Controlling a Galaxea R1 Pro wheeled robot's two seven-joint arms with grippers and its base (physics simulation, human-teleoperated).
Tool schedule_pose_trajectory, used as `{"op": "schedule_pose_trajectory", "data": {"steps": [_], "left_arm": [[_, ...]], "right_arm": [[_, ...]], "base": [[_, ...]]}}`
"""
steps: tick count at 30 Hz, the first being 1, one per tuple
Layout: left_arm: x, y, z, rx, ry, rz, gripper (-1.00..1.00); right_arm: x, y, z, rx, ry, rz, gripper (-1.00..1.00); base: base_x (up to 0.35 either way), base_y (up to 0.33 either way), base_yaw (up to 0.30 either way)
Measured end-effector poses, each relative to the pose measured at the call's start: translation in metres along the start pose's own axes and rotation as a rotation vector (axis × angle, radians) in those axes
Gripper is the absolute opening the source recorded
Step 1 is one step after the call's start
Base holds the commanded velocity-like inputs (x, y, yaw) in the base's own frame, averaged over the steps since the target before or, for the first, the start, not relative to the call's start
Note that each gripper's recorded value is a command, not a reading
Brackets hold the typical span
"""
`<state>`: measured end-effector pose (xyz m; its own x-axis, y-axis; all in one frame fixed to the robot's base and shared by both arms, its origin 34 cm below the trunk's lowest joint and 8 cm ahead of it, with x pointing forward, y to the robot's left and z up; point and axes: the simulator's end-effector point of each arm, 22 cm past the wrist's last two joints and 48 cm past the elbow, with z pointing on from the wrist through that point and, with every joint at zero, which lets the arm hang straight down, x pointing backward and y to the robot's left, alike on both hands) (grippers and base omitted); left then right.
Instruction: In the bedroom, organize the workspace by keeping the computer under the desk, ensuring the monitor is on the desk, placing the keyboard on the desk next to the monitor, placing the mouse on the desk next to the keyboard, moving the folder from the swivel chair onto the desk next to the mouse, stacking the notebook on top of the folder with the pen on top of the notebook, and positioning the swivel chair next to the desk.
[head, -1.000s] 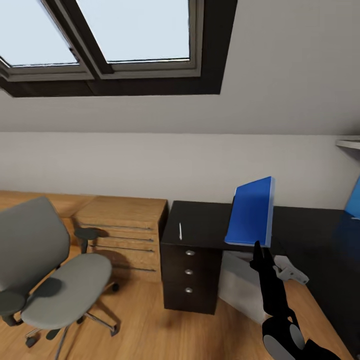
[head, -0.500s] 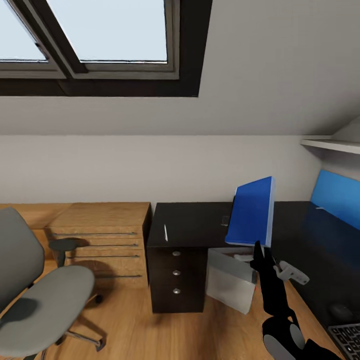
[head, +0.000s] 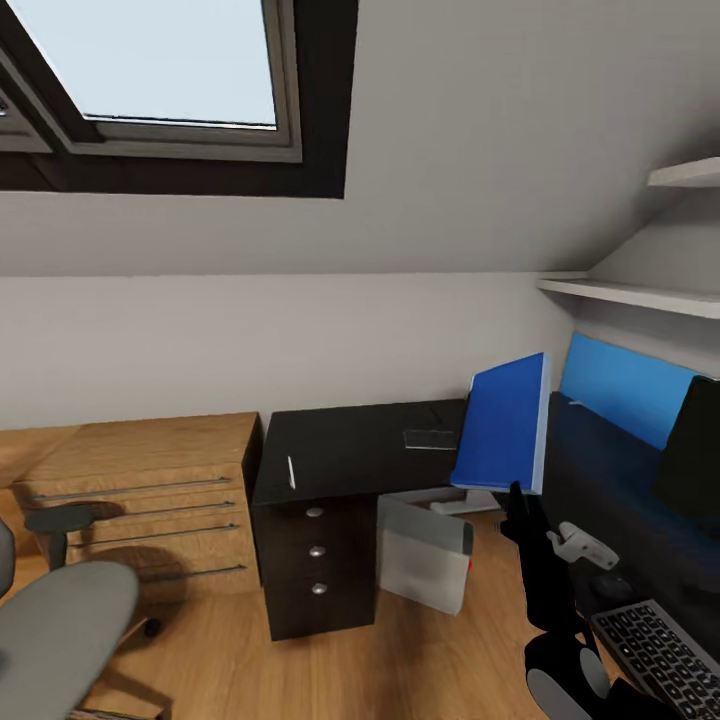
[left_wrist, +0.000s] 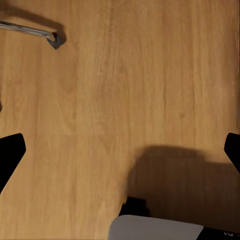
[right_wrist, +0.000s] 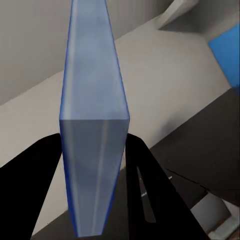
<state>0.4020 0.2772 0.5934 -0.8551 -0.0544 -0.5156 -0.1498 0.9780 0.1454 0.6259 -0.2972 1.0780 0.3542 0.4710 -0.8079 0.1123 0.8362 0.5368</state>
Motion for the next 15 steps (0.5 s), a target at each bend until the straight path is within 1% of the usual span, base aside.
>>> {"op": "schedule_pose_trajectory", "data": {"steps": [7,9,15], "left_arm": [[-0.0018,-0.0007,-0.0004,0.001,-0.004,-0.001,1.00],[-0.0021,-0.0013,-0.0006,0.002,-0.005,-0.001,1.00],[-0.0027,-0.0019,-0.0008,0.003,-0.007,0.000,1.00]], "right_arm": [[-0.0019,0.0009,0.0001,-0.002,-0.003,0.001,-1.00],[-0.0021,0.0015,-0.0002,-0.004,-0.003,0.001,-1.00],[-0.0013,0.0050,-0.0018,-0.015,-0.002,0.002,-1.00]], "base": [[0.000,0.000,-0.284],[0.000,0.000,-0.223],[0.000,0.000,-0.042]]}}
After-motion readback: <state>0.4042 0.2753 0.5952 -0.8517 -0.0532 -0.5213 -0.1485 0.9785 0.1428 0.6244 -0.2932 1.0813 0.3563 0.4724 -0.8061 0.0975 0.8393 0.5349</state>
